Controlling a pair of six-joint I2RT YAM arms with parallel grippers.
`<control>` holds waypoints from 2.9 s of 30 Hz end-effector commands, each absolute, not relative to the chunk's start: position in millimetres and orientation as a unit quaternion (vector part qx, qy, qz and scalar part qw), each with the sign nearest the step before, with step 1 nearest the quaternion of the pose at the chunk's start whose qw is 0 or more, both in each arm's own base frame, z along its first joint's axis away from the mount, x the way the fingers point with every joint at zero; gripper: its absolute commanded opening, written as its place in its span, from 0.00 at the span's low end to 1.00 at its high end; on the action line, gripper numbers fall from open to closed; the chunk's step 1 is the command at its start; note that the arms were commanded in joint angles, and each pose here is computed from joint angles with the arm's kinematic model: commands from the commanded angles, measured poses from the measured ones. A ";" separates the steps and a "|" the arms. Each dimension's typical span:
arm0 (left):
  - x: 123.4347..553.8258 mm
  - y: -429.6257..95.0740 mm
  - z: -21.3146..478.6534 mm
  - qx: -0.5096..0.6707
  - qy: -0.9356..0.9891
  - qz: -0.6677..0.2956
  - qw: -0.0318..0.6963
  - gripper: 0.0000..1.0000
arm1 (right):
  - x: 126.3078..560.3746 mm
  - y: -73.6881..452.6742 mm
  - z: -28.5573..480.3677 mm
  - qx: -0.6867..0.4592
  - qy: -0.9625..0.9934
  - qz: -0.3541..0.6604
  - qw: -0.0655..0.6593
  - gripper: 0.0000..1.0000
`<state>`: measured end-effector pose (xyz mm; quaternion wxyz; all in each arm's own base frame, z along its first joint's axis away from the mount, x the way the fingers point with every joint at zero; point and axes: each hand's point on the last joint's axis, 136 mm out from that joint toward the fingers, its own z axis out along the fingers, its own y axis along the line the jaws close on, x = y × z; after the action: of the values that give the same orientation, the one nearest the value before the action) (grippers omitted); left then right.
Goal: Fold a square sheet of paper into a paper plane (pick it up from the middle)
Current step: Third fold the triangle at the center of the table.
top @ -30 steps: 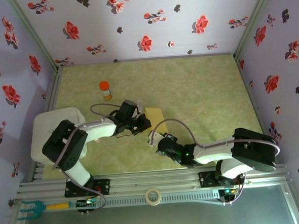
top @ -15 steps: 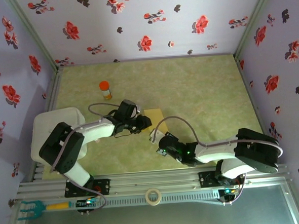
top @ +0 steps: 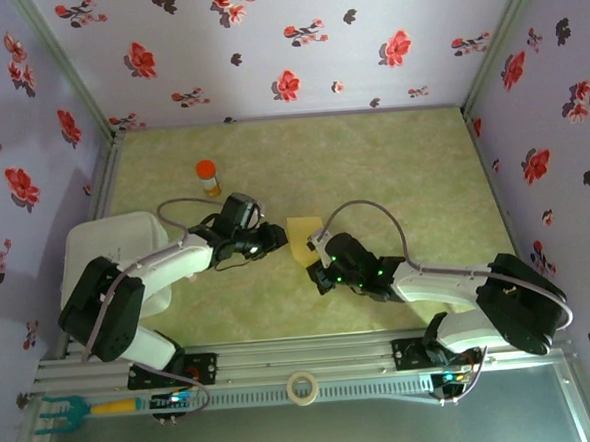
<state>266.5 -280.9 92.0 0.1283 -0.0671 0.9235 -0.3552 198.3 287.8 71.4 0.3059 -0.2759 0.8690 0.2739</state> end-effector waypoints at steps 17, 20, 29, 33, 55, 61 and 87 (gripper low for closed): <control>285.9 -311.8 107.9 -0.020 0.916 -0.384 0.117 0.20 | 169.9 302.4 79.0 -0.250 0.860 0.397 0.201 0.00; 288.3 -319.9 102.9 -0.010 0.917 -0.385 0.107 0.20 | 171.0 297.4 73.5 -0.249 0.863 0.386 0.210 0.00; 289.3 -345.6 71.8 0.017 0.928 -0.365 0.068 0.19 | 176.5 288.4 63.1 -0.238 0.871 0.365 0.228 0.00; 287.5 -349.7 54.9 0.023 0.935 -0.350 0.051 0.17 | 176.9 287.2 63.3 -0.238 0.870 0.364 0.233 0.00; 276.0 -336.7 -5.1 0.007 0.955 -0.297 0.012 0.16 | 193.6 271.3 51.9 -0.211 0.897 0.299 0.247 0.00; 276.1 -336.3 -4.9 0.006 0.955 -0.298 0.013 0.16 | 200.8 264.2 43.1 -0.195 0.915 0.264 0.236 0.00; 277.9 -338.0 1.1 0.007 0.954 -0.301 0.017 0.16 | 216.4 250.6 33.3 -0.168 0.934 0.213 0.232 0.00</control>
<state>286.3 -348.1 18.9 0.0315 0.0114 0.9430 -0.3310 207.9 252.2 30.2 0.2266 -0.1802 0.9308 0.2231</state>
